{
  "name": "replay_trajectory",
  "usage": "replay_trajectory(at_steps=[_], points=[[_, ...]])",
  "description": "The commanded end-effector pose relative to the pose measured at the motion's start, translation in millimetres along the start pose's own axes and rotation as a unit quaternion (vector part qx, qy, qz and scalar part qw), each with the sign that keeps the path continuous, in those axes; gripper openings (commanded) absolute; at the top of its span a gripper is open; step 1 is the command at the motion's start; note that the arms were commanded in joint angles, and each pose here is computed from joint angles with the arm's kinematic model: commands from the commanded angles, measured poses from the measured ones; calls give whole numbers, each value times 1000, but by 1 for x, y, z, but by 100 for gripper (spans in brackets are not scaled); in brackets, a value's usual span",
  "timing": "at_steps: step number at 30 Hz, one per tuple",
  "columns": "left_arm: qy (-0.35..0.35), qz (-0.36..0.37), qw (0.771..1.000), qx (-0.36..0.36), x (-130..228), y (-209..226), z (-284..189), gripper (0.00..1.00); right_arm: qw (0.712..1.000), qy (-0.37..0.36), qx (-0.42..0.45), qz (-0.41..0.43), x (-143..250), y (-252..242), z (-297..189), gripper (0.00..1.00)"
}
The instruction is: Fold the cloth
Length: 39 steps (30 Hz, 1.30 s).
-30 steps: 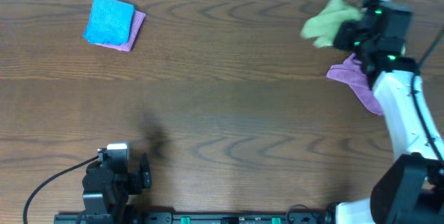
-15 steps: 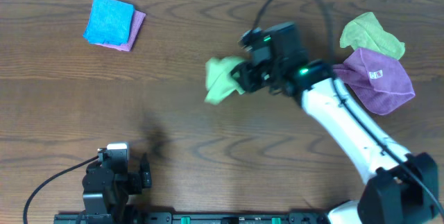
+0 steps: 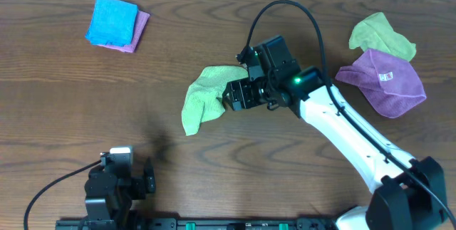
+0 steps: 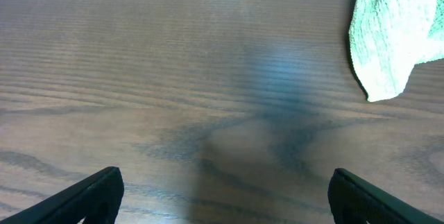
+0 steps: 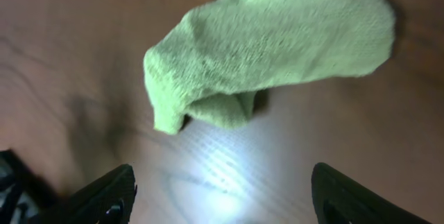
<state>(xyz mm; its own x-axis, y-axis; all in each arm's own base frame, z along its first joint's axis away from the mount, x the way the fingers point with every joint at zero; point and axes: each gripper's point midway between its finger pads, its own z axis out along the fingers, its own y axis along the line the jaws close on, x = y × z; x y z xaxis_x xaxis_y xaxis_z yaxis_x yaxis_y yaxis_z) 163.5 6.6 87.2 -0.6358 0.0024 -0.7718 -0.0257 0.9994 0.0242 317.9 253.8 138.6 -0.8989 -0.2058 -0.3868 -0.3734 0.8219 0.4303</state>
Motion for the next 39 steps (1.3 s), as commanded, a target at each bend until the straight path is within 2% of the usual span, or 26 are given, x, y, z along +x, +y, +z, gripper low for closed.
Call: replay_trajectory(at_steps=[1, 8, 13, 21, 32, 36, 39], points=[[28, 15, 999, -10, 17, 3, 7, 95, 1000, 19, -21, -6, 8, 13, 5, 82], [28, 15, 999, -10, 17, 3, 7, 95, 997, 10, 78, -5, 3, -28, 25, 82], [28, 15, 999, -10, 17, 3, 7, 95, 994, -6, 108, 8, -13, -62, 60, 84], [28, 15, 999, -10, 17, 3, 7, 95, 992, -63, 105, 11, -46, -91, 85, 83], [28, 15, 999, -10, 17, 3, 7, 95, 994, -58, 93, 19, -44, -105, 109, 80], [28, 15, 999, -10, 17, 3, 7, 95, 994, -60, 90, 18, -45, -104, 110, 75], [28, 15, 999, -10, 17, 3, 7, 95, 994, -66, 88, 16, -49, -103, 109, 68]])
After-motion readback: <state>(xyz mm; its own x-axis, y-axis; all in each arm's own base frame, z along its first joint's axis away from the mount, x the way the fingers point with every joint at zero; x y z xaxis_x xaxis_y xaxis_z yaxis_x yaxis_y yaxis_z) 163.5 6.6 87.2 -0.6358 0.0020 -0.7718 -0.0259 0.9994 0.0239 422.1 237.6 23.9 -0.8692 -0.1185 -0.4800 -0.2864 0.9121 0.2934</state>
